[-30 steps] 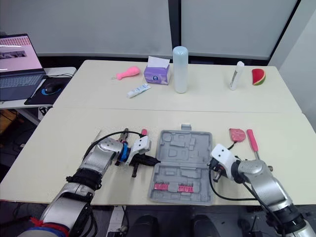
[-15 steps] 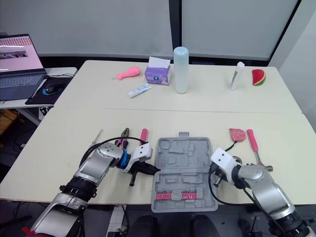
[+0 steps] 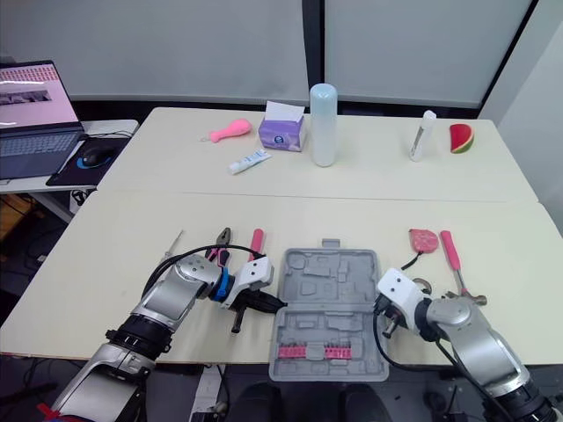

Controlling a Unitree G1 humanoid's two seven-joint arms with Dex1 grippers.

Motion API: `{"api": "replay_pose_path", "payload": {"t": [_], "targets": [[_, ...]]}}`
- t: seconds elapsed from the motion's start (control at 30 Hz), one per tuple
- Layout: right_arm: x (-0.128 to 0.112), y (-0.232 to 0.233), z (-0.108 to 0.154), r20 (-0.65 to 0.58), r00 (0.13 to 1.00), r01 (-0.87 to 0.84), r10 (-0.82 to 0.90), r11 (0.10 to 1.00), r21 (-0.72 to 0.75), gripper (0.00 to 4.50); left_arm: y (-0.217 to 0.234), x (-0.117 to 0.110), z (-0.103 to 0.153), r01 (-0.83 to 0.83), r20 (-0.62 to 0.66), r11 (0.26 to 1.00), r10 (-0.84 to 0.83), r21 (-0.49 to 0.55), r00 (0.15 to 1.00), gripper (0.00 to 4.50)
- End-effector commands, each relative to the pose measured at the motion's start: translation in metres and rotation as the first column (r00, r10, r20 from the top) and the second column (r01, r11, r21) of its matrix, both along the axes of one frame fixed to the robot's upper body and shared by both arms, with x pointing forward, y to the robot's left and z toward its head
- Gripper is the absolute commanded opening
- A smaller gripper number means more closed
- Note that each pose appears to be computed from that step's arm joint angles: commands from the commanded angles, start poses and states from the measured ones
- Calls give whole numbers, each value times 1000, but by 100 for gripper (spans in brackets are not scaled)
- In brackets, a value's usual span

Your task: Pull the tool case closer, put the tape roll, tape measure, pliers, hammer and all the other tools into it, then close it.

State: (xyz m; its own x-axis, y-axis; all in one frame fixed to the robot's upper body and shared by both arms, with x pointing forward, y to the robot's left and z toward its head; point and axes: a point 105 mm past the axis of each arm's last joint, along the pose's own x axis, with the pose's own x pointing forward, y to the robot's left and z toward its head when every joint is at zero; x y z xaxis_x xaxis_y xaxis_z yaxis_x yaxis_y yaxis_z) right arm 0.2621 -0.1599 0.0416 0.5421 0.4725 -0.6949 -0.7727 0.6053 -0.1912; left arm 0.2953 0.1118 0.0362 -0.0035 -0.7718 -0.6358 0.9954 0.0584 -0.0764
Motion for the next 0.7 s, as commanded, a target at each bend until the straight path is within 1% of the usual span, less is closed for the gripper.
{"api": "replay_pose_path", "payload": {"t": [0.03,0.3,0.7], "targets": [[-4,10,7,12,999,-49,49,999,19,1,-5,-2,2,25,18,1000,-25,-13,1000,0],[-7,10,4,-5,998,-57,57,998,15,1,-2,-8,1,47,-3,999,-47,2,999,0],[-11,9,3,-22,998,-61,61,998,10,1,0,-12,-1,52,-10,999,-52,9,999,0]]}}
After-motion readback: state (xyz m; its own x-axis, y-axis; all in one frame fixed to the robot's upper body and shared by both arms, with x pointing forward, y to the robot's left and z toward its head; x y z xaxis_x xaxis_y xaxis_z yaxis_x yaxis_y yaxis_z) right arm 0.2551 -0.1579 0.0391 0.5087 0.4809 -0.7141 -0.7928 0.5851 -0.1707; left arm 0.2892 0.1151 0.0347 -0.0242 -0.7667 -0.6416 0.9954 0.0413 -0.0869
